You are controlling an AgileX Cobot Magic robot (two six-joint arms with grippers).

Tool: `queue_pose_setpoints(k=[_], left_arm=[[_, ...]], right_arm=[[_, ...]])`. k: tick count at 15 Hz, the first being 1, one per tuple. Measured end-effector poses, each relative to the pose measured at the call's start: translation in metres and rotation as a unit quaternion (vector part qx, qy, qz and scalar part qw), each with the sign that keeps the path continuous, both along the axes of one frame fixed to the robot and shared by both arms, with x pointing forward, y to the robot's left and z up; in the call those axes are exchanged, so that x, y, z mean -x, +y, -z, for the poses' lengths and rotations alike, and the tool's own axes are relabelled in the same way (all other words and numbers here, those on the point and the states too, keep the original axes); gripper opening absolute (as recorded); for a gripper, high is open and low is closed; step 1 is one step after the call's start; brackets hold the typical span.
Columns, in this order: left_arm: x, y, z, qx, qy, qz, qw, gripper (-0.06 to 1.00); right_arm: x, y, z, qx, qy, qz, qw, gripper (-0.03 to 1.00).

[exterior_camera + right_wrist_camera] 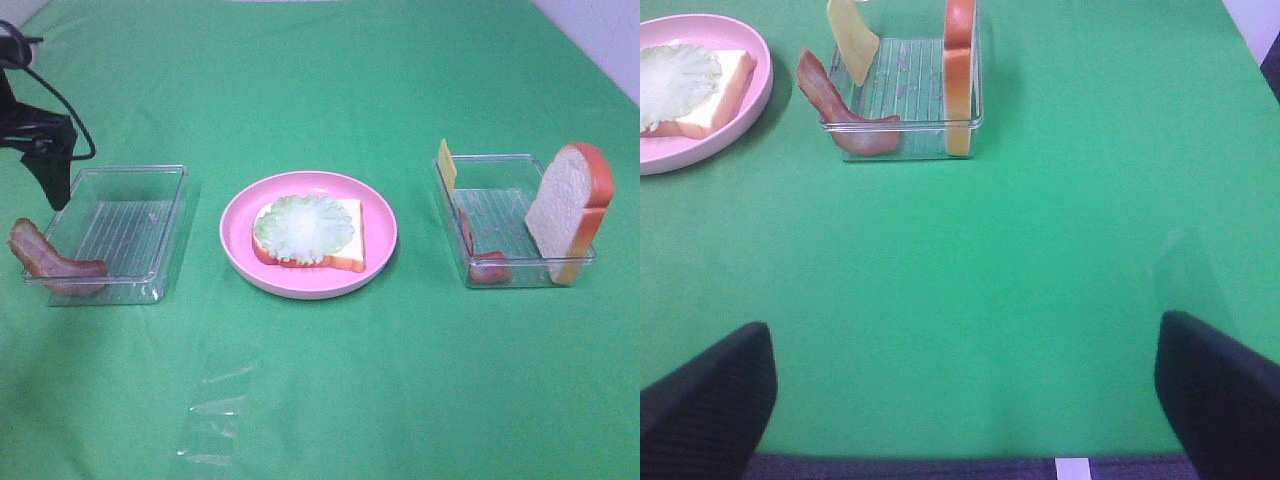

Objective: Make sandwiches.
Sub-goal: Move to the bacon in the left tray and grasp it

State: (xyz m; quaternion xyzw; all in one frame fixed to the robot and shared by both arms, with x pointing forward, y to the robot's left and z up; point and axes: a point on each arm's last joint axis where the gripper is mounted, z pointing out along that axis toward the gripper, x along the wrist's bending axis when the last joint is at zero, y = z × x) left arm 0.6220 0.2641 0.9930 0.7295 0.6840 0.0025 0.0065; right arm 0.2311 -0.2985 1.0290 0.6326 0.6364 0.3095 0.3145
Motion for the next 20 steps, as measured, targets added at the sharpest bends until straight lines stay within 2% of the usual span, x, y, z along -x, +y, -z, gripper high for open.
queue_pose_setpoints(k=[3,7,12,14,15,20], left_arm=[[0.01,0.0,0.02,0.006,0.03,-0.004,1.0,0.99],[-0.002,-0.004,0.041,0.024,0.002,-0.013,1.0,0.98],[-0.005,-0.005,0.053,0.024,0.011,-0.014,1.0,0.95],[-0.005,-0.005,0.053,0.024,0.011,-0.014,1.0,0.81],[-0.005,-0.005,0.053,0.024,0.011,-0.021,0.999,0.65],[-0.005,-0.005,0.053,0.023,0.012,-0.025,0.999,0.62]], right_arm=[[0.0,0.0,0.0,0.0,0.0,0.0,1.0,0.98],[0.0,0.0,0.0,0.0,0.0,0.0,1.0,0.98],[0.0,0.0,0.0,0.0,0.0,0.0,1.0,0.98],[0.0,0.0,0.0,0.0,0.0,0.0,1.0,0.98],[0.0,0.0,0.0,0.0,0.0,0.0,1.0,0.98],[0.0,0.0,0.0,0.0,0.0,0.0,1.0,0.98]])
